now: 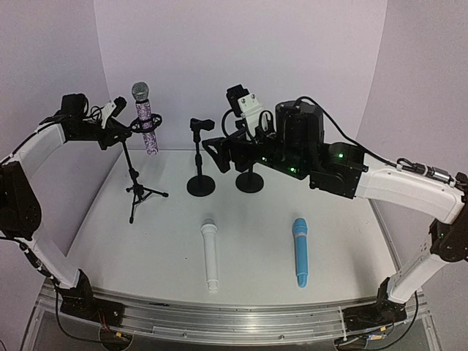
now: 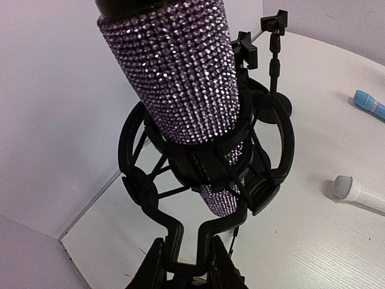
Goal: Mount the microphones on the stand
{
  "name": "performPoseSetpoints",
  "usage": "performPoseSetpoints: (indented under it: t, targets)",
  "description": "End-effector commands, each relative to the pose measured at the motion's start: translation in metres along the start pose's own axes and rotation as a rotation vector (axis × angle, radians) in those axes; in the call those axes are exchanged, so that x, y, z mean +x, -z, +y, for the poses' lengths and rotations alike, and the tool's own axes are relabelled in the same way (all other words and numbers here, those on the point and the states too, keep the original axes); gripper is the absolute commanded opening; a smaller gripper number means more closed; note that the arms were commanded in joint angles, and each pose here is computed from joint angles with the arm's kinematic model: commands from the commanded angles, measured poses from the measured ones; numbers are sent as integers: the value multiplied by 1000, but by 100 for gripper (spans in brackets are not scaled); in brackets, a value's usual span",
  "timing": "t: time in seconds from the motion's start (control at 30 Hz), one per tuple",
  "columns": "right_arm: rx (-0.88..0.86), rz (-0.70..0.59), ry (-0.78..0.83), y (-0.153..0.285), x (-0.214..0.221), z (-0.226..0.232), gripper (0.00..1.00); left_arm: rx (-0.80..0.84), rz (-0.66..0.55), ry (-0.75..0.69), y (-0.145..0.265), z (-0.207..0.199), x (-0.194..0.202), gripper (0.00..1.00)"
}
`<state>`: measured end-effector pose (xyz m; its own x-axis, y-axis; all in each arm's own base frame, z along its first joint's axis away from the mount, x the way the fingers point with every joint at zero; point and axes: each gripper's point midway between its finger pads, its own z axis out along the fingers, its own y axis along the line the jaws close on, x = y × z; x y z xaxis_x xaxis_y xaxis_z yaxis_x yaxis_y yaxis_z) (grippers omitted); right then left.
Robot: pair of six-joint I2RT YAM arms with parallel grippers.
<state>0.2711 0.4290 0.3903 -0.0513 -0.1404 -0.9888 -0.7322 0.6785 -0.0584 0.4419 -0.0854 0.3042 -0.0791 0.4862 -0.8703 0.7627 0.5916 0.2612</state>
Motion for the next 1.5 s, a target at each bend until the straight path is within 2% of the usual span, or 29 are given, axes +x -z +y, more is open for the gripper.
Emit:
performPoseSetpoints:
  t: [0.0,0.03,0.17,0.27,0.57,0.8,1.13,1.47]
  targets:
    - [-1,-60,-20,11,-23,-1,96,-95,80,-76,-8,30,25,0]
    - [-1,-62,-21,11,-24,-1,96,-93,78,-69,-8,29,25,2]
    - [-1,-63,-21,12,-24,-2,96,-77,61,-63,-2,21,21,35]
    - [-2,-62,-24,12,-24,-1,96,-71,47,-68,2,18,16,51]
    - [-7,-60,-31,12,-22,-1,97,-43,-7,-69,14,9,-1,73]
    - [-3,-59,-27,14,-22,-2,96,-29,-49,-117,25,-1,-15,99]
    - [-3,-52,-23,14,-18,-2,97,-73,-112,-165,50,-2,-44,100]
    - [53,-30,-27,17,-7,-13,98,11,-309,-197,110,-58,-110,99]
